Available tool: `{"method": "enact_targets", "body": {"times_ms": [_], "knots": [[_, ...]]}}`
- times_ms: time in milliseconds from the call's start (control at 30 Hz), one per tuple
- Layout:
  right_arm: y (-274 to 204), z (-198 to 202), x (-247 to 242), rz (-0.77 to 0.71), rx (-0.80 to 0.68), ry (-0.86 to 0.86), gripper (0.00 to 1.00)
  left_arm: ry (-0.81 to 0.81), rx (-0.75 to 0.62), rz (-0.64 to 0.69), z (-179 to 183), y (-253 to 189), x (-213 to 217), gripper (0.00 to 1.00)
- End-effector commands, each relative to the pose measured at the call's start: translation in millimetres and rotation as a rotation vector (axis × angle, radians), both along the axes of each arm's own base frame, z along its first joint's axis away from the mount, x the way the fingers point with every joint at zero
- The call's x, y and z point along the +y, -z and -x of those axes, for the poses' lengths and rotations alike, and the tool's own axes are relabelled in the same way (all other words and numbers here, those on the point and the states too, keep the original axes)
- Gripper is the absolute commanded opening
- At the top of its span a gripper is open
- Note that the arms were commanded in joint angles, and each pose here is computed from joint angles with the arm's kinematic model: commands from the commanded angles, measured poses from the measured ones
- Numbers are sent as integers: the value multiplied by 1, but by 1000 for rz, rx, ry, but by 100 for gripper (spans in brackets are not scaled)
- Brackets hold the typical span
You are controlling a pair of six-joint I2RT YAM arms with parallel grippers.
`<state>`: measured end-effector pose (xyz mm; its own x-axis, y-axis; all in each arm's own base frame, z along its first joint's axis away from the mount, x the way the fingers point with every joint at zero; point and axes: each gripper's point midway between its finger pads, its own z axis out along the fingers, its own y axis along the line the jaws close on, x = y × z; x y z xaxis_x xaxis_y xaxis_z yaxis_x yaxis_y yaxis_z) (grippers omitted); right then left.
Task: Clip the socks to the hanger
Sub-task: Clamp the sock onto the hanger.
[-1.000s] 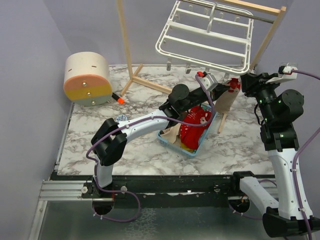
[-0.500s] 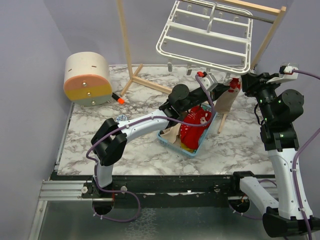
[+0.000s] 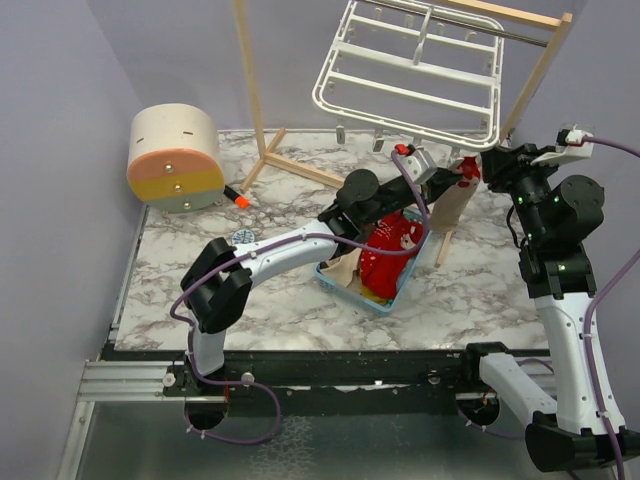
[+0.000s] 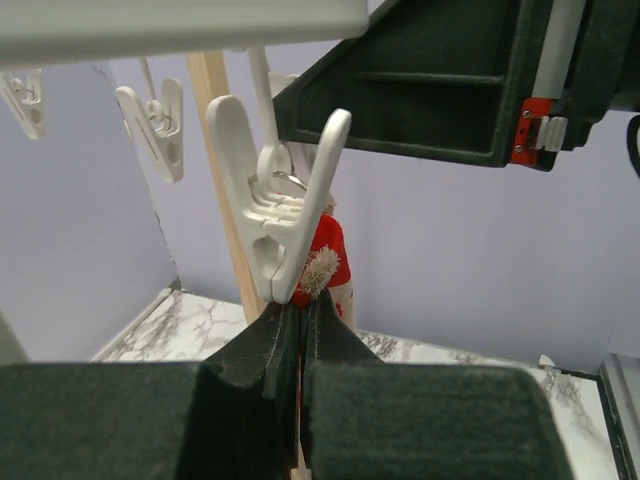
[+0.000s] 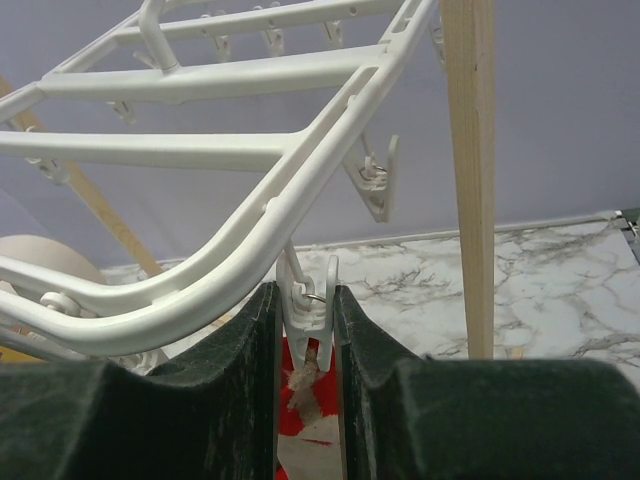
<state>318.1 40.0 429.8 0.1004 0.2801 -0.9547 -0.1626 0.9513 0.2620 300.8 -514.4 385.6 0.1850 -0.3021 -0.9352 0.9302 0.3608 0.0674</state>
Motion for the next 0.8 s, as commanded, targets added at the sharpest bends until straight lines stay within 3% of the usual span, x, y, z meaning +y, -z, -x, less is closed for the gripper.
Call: {"method": "enact_targets", "body": {"times_ms": [0, 433, 767], "knots": [[7, -1, -3, -23, 45, 21, 1, 37, -62, 72, 23, -41, 8, 0], [12, -4, 1, -53, 81, 7, 1, 22, -96, 70, 26, -45, 7, 0], [14, -3, -2, -47, 119, 21, 1, -66, -117, 15, 11, -22, 9, 0]]}}
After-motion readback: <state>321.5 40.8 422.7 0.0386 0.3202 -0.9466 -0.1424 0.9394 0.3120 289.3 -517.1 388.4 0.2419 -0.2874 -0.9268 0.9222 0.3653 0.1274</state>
